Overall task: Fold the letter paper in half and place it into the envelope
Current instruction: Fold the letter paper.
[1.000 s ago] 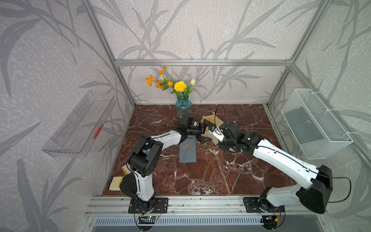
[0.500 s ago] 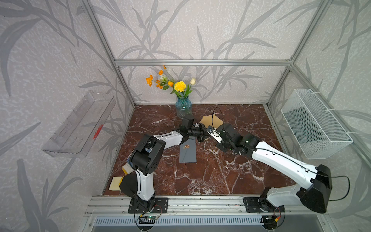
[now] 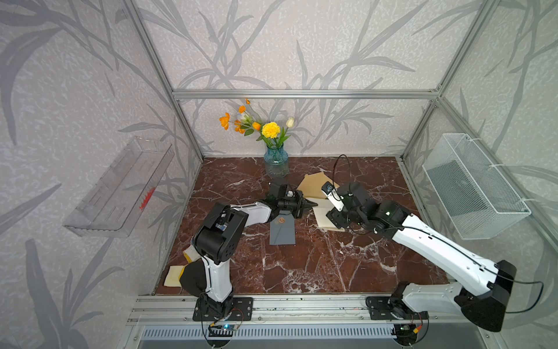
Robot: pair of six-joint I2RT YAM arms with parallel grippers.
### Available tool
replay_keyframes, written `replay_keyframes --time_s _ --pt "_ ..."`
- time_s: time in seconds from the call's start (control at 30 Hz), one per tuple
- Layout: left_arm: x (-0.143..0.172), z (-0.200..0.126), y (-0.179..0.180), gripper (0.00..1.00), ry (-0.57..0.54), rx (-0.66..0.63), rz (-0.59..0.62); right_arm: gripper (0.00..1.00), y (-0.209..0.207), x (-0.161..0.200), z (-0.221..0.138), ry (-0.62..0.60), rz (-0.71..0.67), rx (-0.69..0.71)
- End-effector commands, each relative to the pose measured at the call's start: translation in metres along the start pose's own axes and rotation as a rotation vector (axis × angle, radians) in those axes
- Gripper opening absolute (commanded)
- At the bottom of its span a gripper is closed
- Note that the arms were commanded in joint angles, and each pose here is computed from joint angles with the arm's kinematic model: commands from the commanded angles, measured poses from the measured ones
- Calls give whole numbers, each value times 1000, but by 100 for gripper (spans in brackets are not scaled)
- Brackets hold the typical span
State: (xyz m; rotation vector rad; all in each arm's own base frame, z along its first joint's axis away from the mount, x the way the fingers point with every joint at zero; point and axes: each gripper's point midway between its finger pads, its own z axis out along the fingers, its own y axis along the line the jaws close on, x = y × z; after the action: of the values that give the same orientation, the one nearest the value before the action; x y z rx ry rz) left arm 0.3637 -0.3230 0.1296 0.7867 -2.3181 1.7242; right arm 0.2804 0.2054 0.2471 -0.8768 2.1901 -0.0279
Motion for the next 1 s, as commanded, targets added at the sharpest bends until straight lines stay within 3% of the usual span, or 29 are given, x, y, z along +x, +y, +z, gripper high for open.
replay_keyframes --time_s 0.0,0.07,0.23,0.63,0.8,0.97 --pt "-1 -26 -14 0 -75 -18 134 90 -7 -3 -12 12 130 -27" --pt "-2 -37 -14 0 -100 -47 194 99 -14 -6 -9 33 191 -25" --pt "-5 -58 -5 0 -132 -104 300 99 -22 -19 26 147 336 -46" --pt "-31 -102 42 0 -214 -107 280 100 -21 -52 157 430 591 -34" --pt "-34 -110 57 1 -224 -124 263 93 -23 -54 196 462 652 22" --pt "-36 -113 65 15 -227 -143 253 84 -26 -53 234 440 712 85"
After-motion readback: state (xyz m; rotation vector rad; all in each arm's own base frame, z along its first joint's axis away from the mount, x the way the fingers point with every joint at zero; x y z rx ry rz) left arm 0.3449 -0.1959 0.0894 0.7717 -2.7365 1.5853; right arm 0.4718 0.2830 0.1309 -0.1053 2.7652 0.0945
